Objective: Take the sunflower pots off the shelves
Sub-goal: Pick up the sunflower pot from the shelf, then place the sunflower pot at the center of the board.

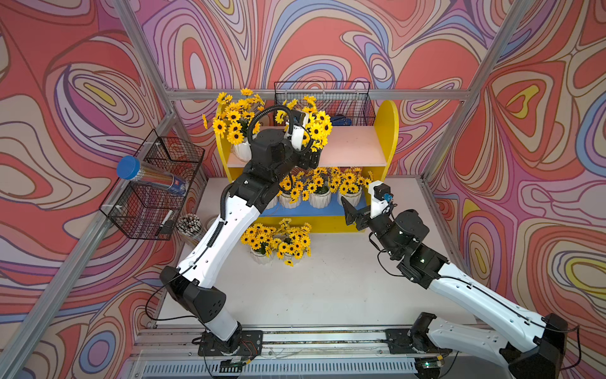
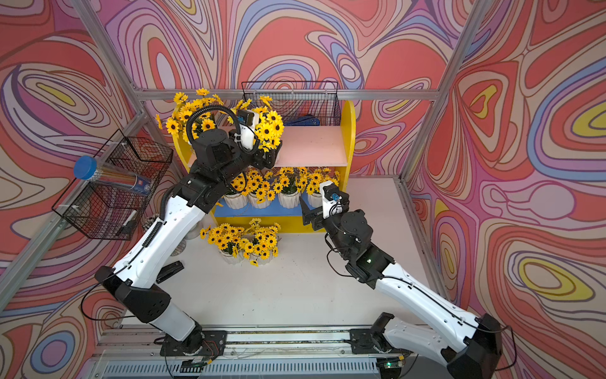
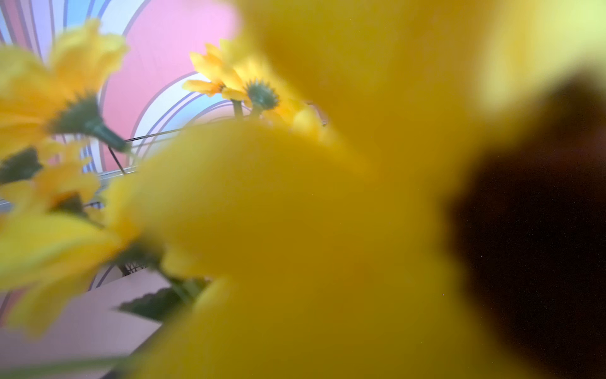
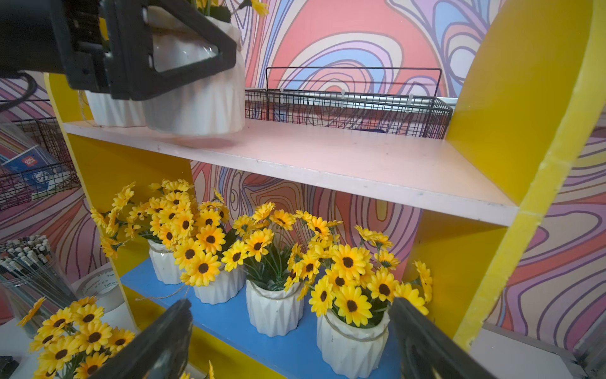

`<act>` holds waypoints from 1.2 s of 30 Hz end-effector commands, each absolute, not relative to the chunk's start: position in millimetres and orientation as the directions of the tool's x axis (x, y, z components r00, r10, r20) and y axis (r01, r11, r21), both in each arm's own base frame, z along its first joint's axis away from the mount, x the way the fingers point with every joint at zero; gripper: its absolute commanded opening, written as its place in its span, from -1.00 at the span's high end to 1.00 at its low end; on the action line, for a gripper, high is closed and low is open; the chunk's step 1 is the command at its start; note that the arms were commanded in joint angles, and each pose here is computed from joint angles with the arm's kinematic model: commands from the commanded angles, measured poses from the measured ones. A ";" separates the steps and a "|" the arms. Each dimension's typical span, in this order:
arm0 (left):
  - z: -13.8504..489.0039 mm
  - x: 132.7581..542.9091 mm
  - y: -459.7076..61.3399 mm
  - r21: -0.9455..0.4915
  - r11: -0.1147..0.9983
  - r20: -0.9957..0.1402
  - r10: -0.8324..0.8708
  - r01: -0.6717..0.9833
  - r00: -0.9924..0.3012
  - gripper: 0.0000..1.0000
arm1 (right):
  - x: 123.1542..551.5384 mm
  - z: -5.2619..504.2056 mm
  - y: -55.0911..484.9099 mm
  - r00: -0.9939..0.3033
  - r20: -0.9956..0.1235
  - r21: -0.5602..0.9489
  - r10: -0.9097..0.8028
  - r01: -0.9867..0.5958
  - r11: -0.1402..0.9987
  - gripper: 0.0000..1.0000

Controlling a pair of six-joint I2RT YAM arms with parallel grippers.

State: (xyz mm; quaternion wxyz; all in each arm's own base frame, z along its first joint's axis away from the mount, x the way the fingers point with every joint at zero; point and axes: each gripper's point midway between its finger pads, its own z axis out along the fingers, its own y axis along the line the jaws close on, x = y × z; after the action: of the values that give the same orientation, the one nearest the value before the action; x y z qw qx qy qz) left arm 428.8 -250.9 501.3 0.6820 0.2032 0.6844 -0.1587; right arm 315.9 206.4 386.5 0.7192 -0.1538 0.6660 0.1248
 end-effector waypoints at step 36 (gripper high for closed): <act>404.0 247.5 -314.1 0.022 0.668 -0.999 0.035 0.744 -0.001 1.00 | 310.1 311.1 59.5 -0.118 -0.973 0.171 0.199 0.214 0.962 -0.94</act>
State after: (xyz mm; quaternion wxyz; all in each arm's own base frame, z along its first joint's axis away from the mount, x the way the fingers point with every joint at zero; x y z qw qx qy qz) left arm 251.8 -316.3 363.2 0.5748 0.3431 0.7031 -0.2398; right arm 316.3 87.8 330.4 0.6691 0.0749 0.7392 0.0171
